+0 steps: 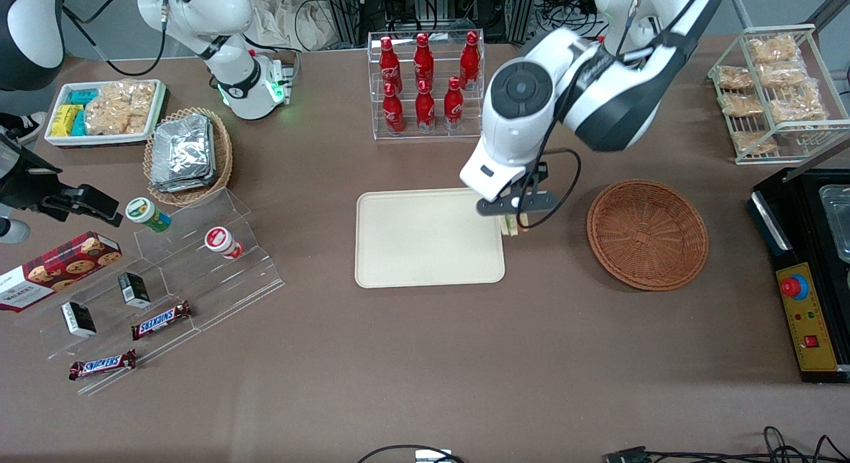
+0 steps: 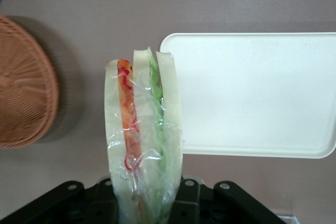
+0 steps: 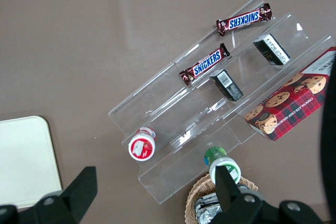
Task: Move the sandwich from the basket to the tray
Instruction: 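Carry the sandwich over to the cream tray with the left gripper, then lower the sandwich onto the tray and open the left gripper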
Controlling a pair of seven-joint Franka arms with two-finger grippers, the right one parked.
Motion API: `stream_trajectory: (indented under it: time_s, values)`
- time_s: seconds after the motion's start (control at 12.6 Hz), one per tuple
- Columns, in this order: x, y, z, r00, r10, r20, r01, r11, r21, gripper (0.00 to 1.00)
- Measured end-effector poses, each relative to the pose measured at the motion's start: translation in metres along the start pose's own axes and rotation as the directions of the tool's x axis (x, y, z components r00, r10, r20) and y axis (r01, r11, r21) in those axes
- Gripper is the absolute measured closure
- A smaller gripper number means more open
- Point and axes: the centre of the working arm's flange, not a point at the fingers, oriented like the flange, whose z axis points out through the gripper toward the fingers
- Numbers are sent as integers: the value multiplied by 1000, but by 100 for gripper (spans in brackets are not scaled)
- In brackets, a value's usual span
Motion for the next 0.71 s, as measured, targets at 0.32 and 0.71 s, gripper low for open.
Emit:
stream_trajectory:
  time_s: [0.32, 0.71]
  values:
    - [1, 22, 93, 998, 57, -13, -57, 998, -37, 72]
    - [-2, 33, 209, 998, 52, -30, -53, 999, -9, 70]
